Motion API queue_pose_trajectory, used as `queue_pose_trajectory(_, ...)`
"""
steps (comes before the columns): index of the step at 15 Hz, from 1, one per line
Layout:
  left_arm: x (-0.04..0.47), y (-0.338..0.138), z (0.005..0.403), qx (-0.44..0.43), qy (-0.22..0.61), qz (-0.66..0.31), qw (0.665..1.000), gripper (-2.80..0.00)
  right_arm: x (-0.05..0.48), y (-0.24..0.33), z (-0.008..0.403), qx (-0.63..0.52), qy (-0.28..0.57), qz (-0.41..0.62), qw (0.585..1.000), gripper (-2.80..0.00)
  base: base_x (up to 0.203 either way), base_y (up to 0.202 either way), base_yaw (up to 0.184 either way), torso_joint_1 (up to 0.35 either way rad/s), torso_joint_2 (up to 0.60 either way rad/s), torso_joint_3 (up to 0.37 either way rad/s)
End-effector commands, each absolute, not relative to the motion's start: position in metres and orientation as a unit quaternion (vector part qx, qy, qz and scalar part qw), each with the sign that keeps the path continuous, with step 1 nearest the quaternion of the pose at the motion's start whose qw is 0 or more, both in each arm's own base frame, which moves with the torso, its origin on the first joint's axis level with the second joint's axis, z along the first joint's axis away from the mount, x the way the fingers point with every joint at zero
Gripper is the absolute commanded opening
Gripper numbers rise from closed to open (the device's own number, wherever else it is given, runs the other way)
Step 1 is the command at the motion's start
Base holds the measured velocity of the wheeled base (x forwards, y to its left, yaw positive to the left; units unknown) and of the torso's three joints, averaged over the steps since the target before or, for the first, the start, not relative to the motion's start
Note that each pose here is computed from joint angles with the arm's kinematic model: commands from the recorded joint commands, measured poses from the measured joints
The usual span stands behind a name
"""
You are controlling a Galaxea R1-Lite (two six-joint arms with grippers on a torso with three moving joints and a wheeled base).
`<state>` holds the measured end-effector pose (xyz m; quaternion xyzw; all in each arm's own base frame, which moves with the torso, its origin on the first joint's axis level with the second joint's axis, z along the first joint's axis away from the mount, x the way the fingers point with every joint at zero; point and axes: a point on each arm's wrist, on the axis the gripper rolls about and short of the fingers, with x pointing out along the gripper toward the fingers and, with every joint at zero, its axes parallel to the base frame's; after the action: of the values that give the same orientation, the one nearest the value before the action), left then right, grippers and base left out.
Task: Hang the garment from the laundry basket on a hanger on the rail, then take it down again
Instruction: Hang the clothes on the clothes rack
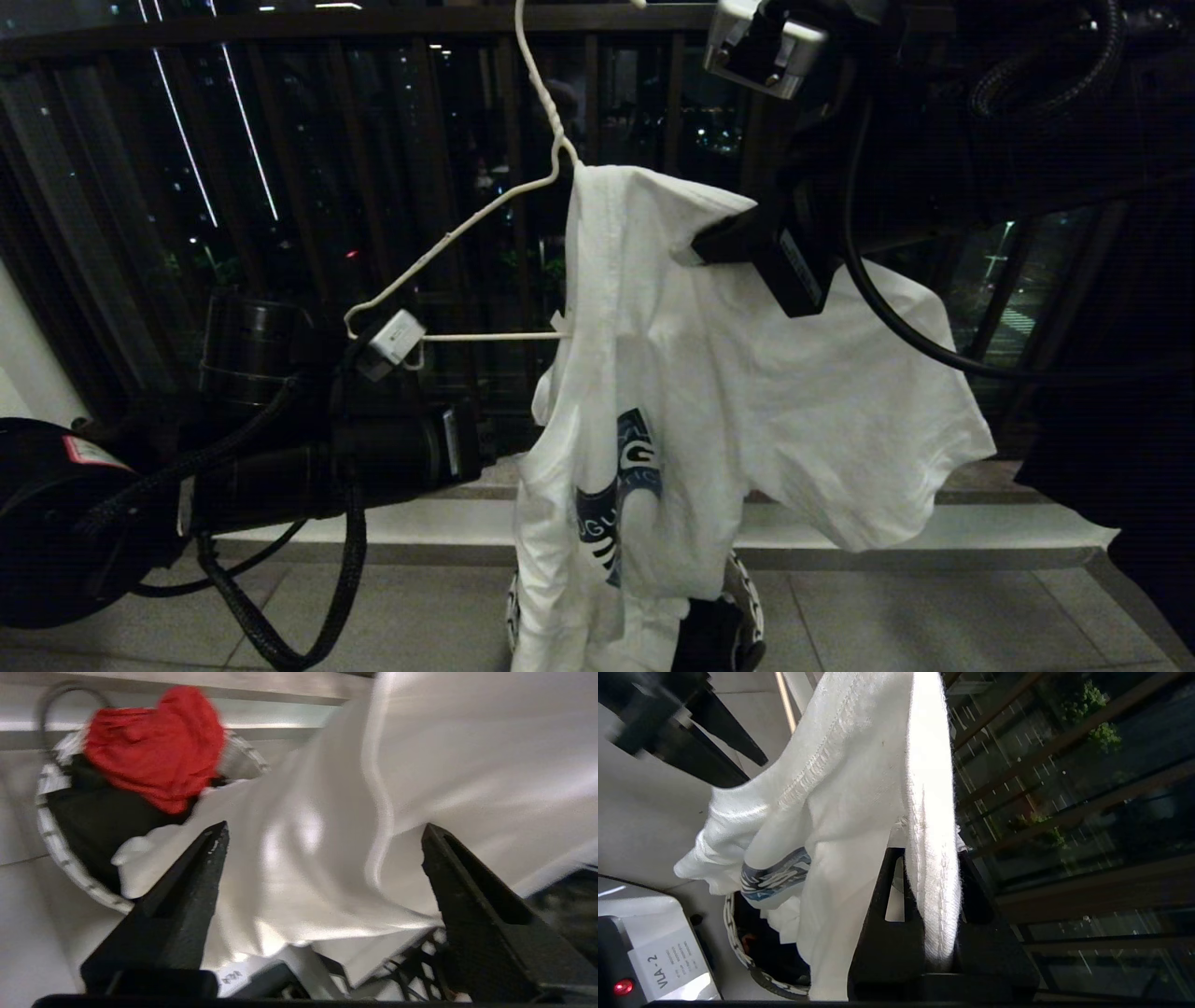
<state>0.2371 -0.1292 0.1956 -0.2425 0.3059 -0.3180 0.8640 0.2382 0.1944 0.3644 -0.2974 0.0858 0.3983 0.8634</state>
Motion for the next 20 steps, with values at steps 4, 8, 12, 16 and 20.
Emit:
queue_pose_trajectory(4,0.249,-0.138,0.173,-0.177,0.307,-0.259,0.899,0.0,0.238,0.194,0.366,-0.298,0.081,0.397,0.864,-2.8,0.0,0.0,0.0,0.0,0.0,0.0)
queue_pose_trajectory(8,0.25,-0.123,0.19,-0.176,0.267,-0.234,0.918,0.0,0.237,0.193,0.366,-0.298,0.081,0.395,0.865,-2.8,0.0,0.0,0.0,0.0,0.0,0.0)
queue_pose_trajectory(12,0.249,-0.113,0.201,-0.179,0.245,-0.227,0.926,-2.8,0.238,0.189,0.367,-0.298,0.083,0.388,0.868,-2.8,0.0,0.0,0.0,0.0,0.0,0.0)
queue_pose_trajectory(16,0.251,-0.108,0.202,-0.176,0.239,-0.22,0.929,-2.8,0.238,0.183,0.37,-0.297,0.082,0.38,0.872,-2.8,0.0,0.0,0.0,0.0,0.0,0.0)
queue_pose_trajectory(20,0.253,-0.105,0.204,-0.176,0.234,-0.216,0.931,-2.8,0.237,0.177,0.373,-0.296,0.081,0.373,0.875,-2.8,0.0,0.0,0.0,0.0,0.0,0.0)
